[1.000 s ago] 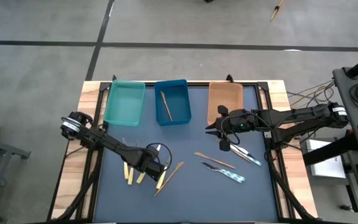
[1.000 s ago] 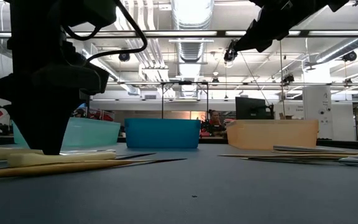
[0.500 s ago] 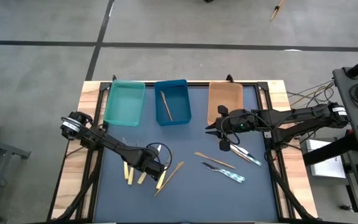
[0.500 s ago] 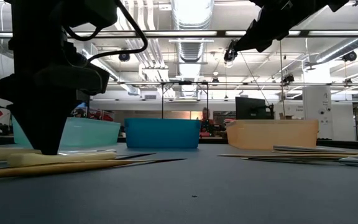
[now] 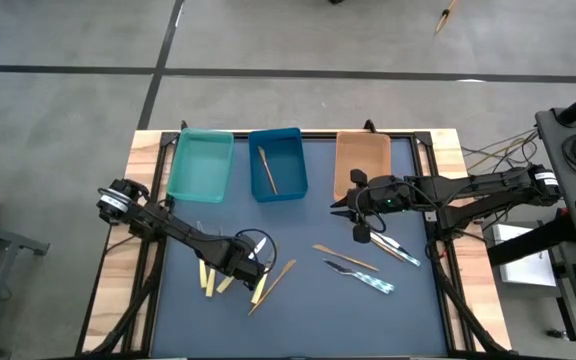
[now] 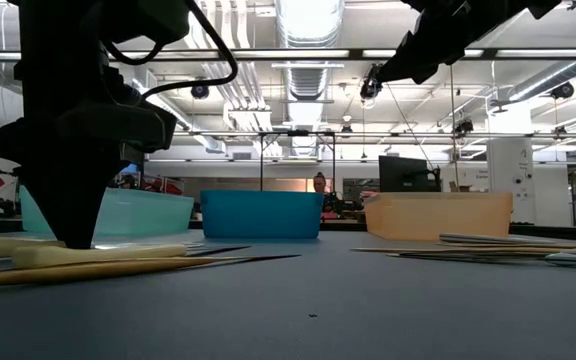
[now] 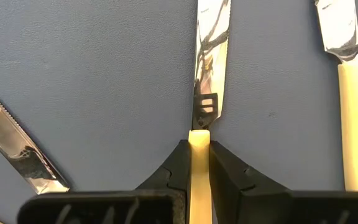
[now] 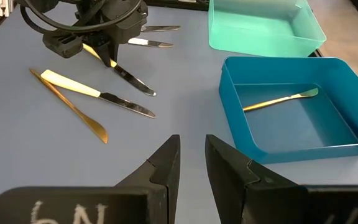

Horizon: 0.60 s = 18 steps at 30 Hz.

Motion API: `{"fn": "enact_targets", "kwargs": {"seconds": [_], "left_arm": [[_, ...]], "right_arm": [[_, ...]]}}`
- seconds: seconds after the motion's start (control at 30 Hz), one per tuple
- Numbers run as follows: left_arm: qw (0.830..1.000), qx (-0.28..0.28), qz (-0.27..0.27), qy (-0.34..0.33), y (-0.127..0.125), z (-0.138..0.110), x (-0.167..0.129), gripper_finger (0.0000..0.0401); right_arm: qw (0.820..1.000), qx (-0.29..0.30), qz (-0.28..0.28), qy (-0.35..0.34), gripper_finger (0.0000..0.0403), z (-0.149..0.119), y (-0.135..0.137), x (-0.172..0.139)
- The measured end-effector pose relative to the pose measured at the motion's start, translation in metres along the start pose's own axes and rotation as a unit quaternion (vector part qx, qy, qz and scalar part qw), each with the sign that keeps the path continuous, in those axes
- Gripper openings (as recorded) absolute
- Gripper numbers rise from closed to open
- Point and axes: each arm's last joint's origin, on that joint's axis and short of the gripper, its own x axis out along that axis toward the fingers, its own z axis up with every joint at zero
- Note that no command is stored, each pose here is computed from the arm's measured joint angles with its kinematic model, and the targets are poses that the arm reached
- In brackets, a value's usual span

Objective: Sort silverware by color (type)
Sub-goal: Put the yellow table knife into the green bin

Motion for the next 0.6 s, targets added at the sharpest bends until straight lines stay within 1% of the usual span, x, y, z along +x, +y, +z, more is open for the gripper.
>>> {"fn": "enact_targets", "kwargs": {"seconds": [0.23,0.3,0.43,0.6], "left_arm": [[1.0,0.0,-0.004,-0.001,0.002,0.0,-0.004,0.0017],[1.0,0.0,0.002,0.003,0.005,-0.001,-0.007,0.0017],[1.0,-0.002,-0.006,0.001,0.006,0.0,-0.013,0.0014],[1.0,-0.003,-0.007,0.0,0.006,0.0,-0.014,0.0014]], "right_arm": [[1.0,0.0,0.0,0.0,0.0068,0.0,0.0,0.0],[1.0,0.0,0.0,0.0,0.0068,0.0,0.0,0.0],[1.0,0.001,0.0,0.0,0.0068,0.0,0.0,0.0],[1.0,0.001,0.0,0.0,0.0068,0.0,0.0,0.0]]}}
